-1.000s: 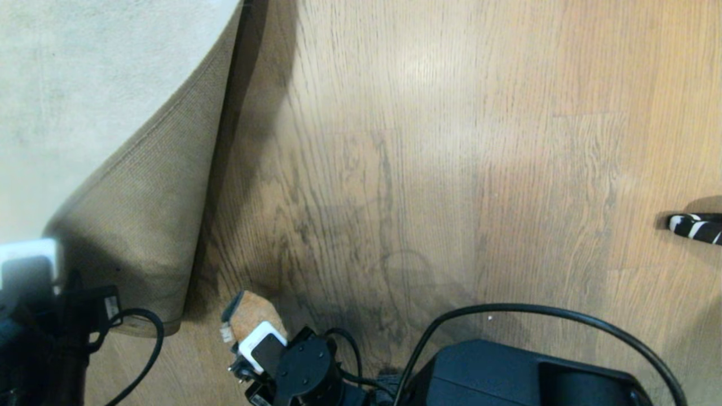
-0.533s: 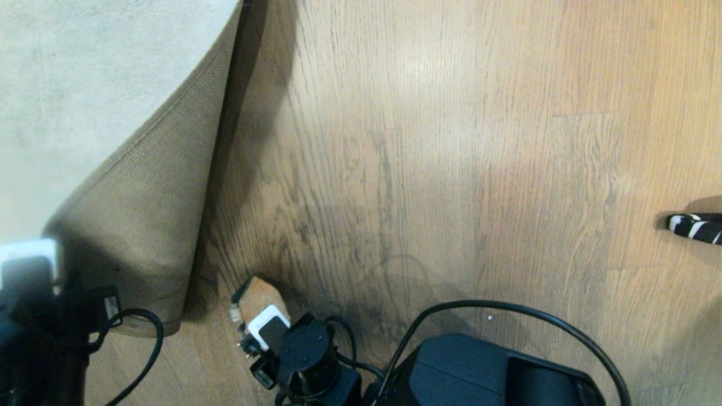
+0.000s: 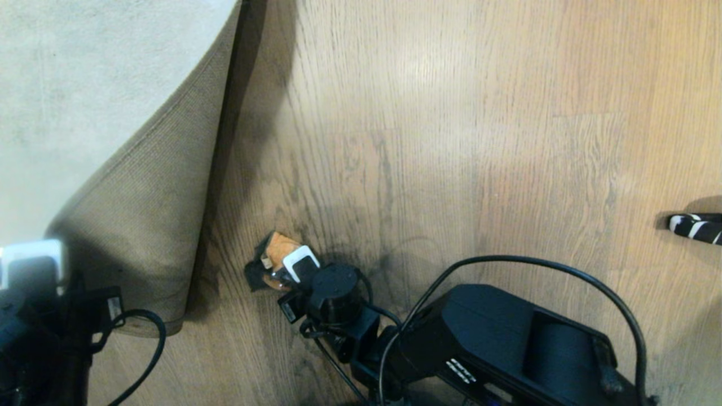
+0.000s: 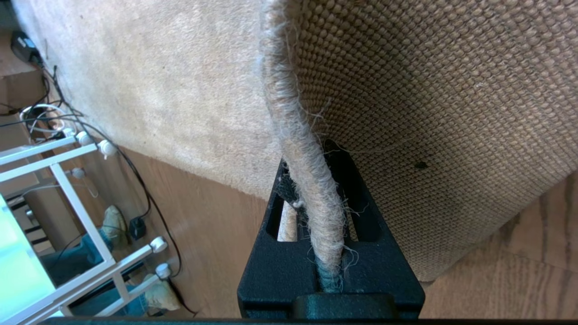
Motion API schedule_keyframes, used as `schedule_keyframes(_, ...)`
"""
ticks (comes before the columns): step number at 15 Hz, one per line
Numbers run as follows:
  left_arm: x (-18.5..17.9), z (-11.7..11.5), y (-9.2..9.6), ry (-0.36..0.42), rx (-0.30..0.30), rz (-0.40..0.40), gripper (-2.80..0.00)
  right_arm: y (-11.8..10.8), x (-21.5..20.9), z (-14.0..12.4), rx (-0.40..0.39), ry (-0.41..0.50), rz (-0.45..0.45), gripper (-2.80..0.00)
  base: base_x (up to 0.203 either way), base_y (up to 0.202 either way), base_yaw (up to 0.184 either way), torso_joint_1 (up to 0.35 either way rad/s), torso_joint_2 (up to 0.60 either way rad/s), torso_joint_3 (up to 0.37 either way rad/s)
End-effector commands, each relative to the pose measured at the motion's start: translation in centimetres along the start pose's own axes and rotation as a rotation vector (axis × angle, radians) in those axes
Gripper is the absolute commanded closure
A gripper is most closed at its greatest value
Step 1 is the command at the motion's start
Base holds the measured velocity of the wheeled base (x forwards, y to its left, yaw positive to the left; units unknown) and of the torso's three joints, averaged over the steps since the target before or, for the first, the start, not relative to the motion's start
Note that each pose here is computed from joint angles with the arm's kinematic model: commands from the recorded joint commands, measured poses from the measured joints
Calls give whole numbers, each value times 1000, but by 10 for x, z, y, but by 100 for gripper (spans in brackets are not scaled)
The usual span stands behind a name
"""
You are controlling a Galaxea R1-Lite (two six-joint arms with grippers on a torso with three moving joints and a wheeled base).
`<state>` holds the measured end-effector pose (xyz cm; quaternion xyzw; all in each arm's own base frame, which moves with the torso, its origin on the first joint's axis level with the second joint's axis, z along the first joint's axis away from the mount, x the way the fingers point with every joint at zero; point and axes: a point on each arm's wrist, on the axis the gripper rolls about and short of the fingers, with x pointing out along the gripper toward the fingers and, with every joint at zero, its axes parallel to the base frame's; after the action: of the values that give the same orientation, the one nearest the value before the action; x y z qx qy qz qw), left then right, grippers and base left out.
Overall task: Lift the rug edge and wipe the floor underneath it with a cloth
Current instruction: Wipe the floor under the carpet with a rag
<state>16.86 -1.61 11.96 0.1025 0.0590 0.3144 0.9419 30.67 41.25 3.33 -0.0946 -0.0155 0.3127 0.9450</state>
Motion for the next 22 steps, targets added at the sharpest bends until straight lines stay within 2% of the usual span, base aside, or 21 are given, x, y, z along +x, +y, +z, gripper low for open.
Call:
schedule_keyframes(1,0,0,0,-2,-2,7,0,-31,3,28,17,-49,-69,0,0,0,0,0,0,0)
schedule_keyframes(4,0,1,0,-3,-5,9,0,-64,5,43,26,-72,-129,0,0,0,0,0,0,0)
schedule_keyframes(7,0,1,0,-4,-6,9,0,-69,2,41,22,-53,-135,0,0,0,0,0,0,0)
schedule_keyframes(11,0,1,0,-5,-6,7,0,-30,-17,18,1,2,-47,0,0,0,0,0,0,0)
schedule_keyframes(17,0,1,0,-5,-6,6,0,61,-59,-4,-43,59,159,0,0,0,0,0,0,0)
schedule_keyframes(19,0,1,0,-4,-5,6,0,77,-65,-17,-57,79,194,0,0,0,0,0,0,0)
schedule_keyframes(22,0,1,0,-4,-5,6,0,85,-64,-33,-68,100,208,0,0,0,0,0,0,0)
